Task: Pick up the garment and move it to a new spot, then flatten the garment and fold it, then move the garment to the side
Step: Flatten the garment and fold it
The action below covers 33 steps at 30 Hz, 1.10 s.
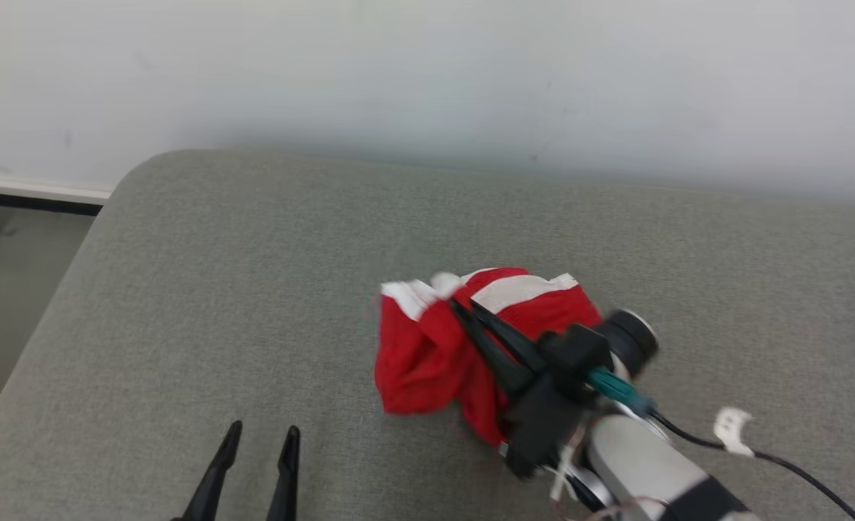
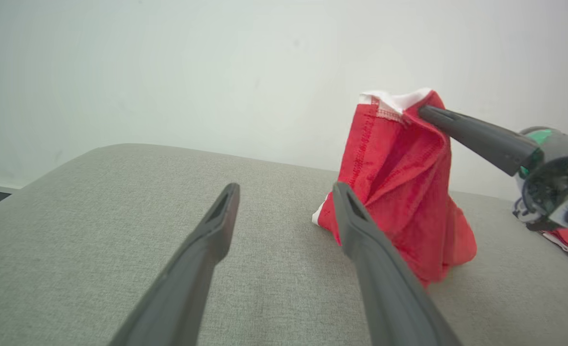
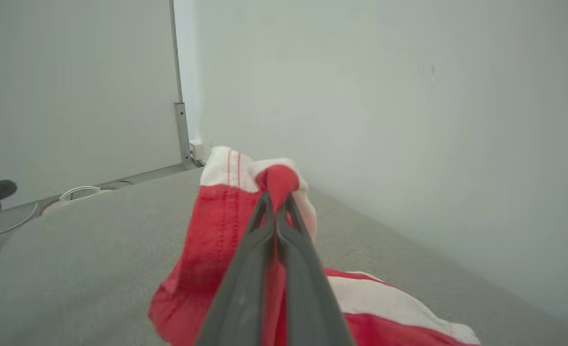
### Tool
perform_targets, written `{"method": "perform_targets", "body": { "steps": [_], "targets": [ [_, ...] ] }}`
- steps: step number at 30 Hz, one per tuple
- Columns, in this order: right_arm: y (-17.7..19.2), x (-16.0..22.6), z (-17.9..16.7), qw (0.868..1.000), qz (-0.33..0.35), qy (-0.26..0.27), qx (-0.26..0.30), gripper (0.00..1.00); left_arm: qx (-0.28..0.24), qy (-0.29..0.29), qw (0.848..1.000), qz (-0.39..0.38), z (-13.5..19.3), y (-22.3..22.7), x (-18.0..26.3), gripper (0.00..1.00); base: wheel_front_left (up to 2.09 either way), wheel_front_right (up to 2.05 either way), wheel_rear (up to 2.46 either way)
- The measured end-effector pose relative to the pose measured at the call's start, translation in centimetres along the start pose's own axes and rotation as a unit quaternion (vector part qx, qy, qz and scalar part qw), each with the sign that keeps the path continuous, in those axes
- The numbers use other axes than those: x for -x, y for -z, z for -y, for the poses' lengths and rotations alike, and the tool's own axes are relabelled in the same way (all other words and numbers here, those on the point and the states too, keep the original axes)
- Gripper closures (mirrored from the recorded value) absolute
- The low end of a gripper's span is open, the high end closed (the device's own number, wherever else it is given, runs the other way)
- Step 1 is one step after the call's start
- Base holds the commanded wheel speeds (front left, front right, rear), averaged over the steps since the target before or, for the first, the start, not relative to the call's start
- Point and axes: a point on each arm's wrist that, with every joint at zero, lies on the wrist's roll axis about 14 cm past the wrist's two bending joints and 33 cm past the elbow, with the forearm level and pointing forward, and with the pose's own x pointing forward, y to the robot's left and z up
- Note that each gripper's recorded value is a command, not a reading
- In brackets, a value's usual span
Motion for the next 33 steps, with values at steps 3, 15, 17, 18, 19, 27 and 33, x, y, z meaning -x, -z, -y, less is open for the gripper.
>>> {"method": "perform_targets", "body": {
  "steps": [3,15,17,18,19,27,33],
  "targets": [
    [2.3,3.6,0.8,0.999,-0.033,0.021,-0.009,1.00,-0.001,-0.008,1.000,0.001,-0.4,0.0,0.0,0.00,0.00,0.00,0.00],
    [5.2,16.0,5.0,0.982,-0.119,0.149,-0.010,1.00,0.012,0.038,0.999,0.011,2.4,-0.2,-1.2,0.00,0.00,0.00,0.00],
    [4.2,18.7,7.1,0.973,-0.127,0.192,0.018,1.00,0.015,0.046,0.999,0.006,3.0,0.0,-1.1,0.00,0.00,0.00,0.00],
    [3.7,19.5,8.0,0.970,-0.126,0.206,0.030,1.00,0.016,0.049,0.999,0.007,3.2,0.0,-1.2,0.00,0.00,0.00,0.00],
    [3.1,20.3,8.7,0.966,-0.125,0.220,0.044,1.00,0.017,0.052,0.998,0.008,3.4,-0.1,-1.3,0.00,0.00,0.00,0.00],
    [-2.1,20.6,8.3,0.965,-0.054,0.234,0.108,1.00,0.023,0.068,0.997,0.009,4.5,0.0,-1.7,0.00,0.00,0.00,0.00],
    [3.3,21.2,2.6,0.977,-0.137,0.163,0.000,1.00,0.025,0.074,0.997,0.003,4.8,0.5,-1.9,0.00,0.00,0.00,0.00]
  ]
}}
